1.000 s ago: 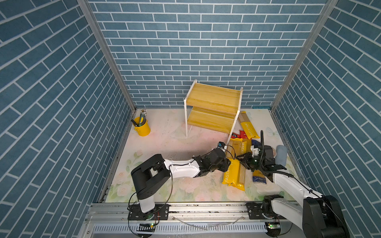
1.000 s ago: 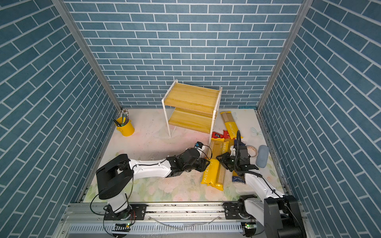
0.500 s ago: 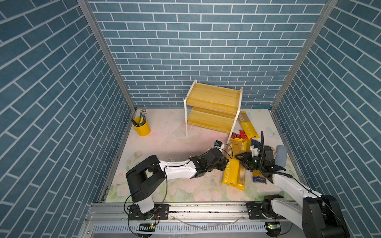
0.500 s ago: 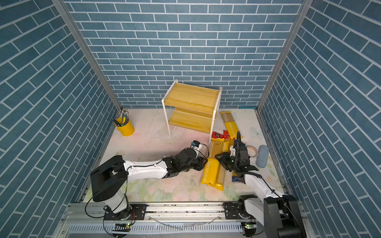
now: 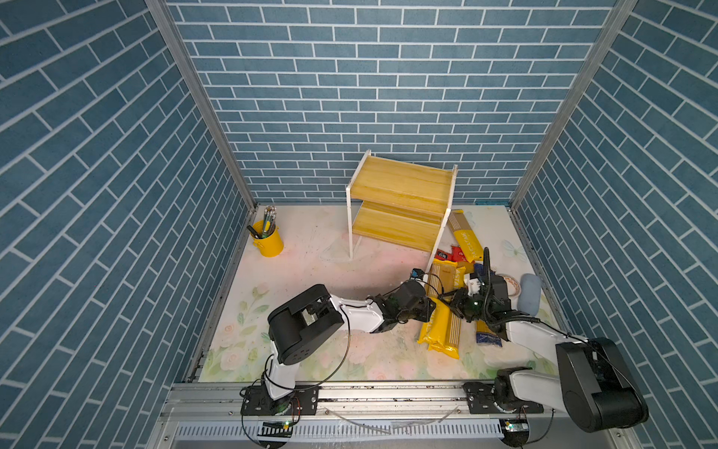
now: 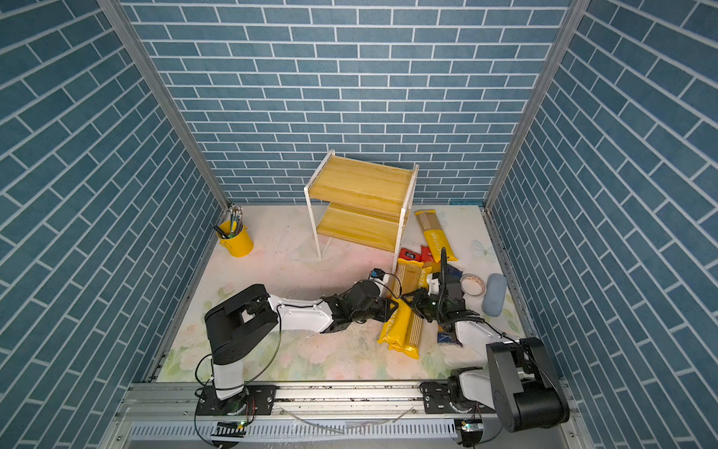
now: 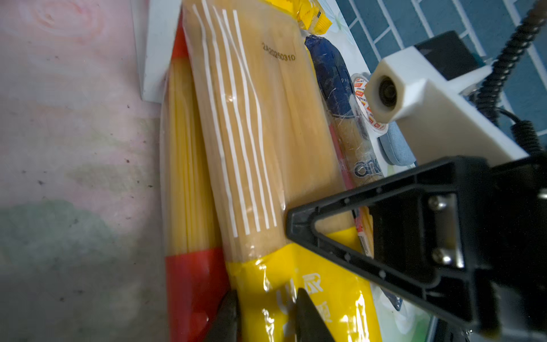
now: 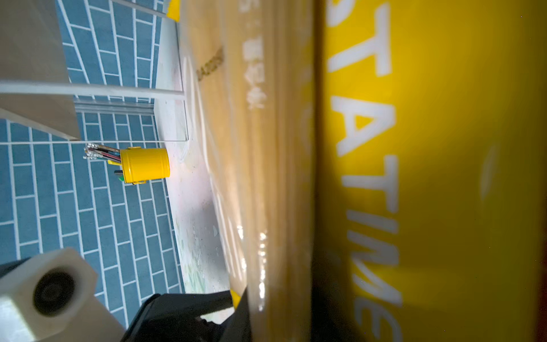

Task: Arrange pasta packages on shelves
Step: Pick up the pasta bag.

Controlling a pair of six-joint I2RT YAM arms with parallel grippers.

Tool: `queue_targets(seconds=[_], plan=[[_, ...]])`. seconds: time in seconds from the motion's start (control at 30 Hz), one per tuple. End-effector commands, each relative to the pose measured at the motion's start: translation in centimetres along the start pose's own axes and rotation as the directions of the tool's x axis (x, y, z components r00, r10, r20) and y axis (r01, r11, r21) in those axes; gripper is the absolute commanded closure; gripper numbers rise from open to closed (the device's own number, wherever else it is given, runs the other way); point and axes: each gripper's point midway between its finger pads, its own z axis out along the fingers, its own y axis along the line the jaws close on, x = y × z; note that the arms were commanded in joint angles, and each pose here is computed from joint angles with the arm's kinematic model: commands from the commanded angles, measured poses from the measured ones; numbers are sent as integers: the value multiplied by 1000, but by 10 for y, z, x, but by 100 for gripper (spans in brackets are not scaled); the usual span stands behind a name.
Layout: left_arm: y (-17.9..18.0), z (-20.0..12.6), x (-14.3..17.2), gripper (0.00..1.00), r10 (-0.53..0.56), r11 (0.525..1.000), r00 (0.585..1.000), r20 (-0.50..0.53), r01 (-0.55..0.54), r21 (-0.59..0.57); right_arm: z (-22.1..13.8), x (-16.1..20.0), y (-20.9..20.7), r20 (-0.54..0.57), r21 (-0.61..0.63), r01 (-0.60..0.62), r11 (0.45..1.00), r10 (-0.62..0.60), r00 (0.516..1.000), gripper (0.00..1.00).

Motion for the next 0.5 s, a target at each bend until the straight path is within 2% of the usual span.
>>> queue_targets(seconds=[0.0,0.2,0.37,0.47], plan=[[-13,-21,-4,66,18,999,1000,10,-18,44,-5,18,1,-46,4,-55,998,55,997,86],[-6,-64,-33,66,16,1000,995,96,-18,13,-36,9,27,36,-16,-41,999,42,998,91],[-9,-93,-56,66,49,999,988,148,-45,-25,-78,-18,74,129,-78,-20,997,30,991,92],[-1,-111,-68,66,71,995,982,177,-57,-87,-101,-33,108,167,-106,7,994,11,986,94]])
